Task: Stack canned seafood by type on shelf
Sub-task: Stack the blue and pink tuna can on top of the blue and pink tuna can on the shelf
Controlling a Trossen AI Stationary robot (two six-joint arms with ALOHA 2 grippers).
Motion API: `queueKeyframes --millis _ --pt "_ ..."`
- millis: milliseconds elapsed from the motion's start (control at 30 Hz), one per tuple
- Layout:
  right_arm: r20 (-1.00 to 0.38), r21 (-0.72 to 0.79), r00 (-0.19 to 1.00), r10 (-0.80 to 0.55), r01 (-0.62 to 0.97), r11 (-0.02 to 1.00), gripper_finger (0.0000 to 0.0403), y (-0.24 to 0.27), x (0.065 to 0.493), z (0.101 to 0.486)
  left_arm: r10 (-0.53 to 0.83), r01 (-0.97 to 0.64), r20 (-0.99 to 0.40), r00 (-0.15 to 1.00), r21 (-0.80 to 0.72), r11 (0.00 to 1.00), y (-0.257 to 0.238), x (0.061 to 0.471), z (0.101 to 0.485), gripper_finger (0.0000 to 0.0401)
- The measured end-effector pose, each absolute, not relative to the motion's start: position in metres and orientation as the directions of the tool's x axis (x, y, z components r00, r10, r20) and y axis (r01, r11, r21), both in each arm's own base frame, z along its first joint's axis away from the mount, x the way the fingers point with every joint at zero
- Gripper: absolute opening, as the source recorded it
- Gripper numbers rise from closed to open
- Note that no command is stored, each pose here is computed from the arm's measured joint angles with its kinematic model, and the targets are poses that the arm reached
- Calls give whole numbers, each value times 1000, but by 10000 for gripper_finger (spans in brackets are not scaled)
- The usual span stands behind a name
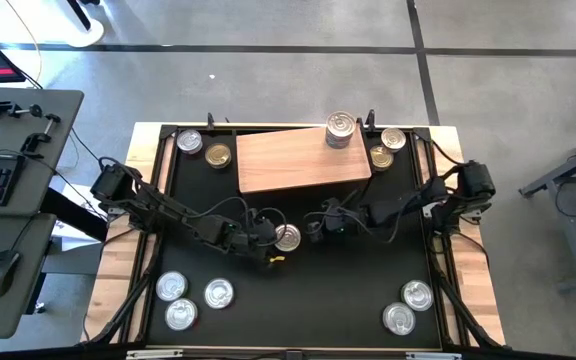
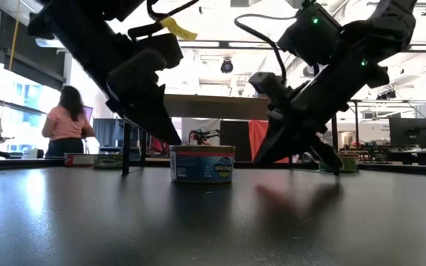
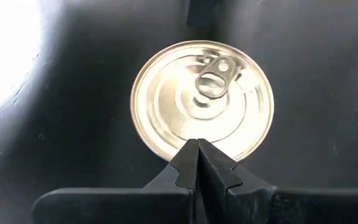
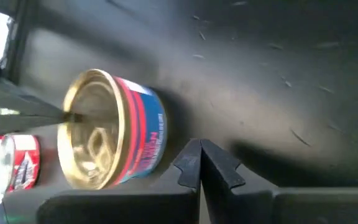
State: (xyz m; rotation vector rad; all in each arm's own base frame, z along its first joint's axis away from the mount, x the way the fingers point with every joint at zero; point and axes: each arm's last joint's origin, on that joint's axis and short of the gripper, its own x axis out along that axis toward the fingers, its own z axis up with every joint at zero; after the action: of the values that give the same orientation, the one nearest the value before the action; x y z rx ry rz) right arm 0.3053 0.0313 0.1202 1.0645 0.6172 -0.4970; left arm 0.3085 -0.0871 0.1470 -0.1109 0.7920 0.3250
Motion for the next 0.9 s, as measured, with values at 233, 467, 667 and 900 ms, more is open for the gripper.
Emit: queueKeyframes --millis 233,467,667,900 --pt "-651 676 756 -64 616 405 0 34 326 118 257 -305 -714 651 64 950 -86 307 142 0" --pt "-619 672 781 -81 581 459 0 36 351 141 218 -268 -729 648 50 962 -94 306 138 0" --pt "-565 726 825 33 477 496 0 51 370 171 207 -246 -742 638 59 968 -99 304 131 0" --pt "-635 656 771 50 504 562 0 69 376 189 218 -248 -750 624 75 966 -100 307 118 0"
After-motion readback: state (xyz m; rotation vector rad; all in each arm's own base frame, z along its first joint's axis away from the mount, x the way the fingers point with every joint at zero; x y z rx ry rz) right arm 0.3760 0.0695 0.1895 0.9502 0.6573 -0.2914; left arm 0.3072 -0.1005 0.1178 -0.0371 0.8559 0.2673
